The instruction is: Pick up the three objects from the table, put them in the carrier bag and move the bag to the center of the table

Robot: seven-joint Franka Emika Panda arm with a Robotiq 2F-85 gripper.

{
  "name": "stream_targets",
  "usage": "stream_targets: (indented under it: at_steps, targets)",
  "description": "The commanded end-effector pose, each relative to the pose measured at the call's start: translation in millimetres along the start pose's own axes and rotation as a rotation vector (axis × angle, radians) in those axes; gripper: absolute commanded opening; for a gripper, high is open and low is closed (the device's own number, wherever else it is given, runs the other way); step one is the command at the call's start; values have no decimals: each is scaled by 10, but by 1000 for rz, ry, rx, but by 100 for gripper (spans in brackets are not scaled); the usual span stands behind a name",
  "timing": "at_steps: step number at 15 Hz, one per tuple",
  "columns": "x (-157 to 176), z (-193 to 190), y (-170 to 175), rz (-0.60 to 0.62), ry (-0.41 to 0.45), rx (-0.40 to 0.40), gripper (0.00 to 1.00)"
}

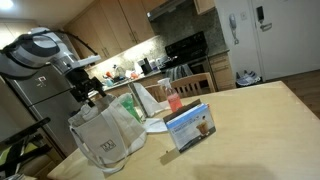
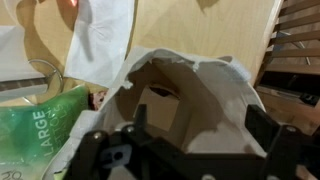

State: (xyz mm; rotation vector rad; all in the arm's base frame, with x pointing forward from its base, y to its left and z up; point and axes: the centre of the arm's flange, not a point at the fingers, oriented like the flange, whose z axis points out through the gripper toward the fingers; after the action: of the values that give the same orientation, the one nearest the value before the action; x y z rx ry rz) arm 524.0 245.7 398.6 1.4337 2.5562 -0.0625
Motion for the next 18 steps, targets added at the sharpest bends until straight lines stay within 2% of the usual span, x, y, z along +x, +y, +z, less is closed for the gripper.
stream_targets:
  at_steps: [1,4,7,13,15,18]
  targets:
    - [-36,-543,-239,-50,1,-37,100]
    - [-292,-807,-419,22,42,-104,100]
    - [-703,-780,-590,159,116,-125,100]
    - [-1660,-111,-939,453,380,-137,100]
    - [-1891,149,-1039,555,445,-131,100]
    - [-2145,505,-1122,690,492,-121,100]
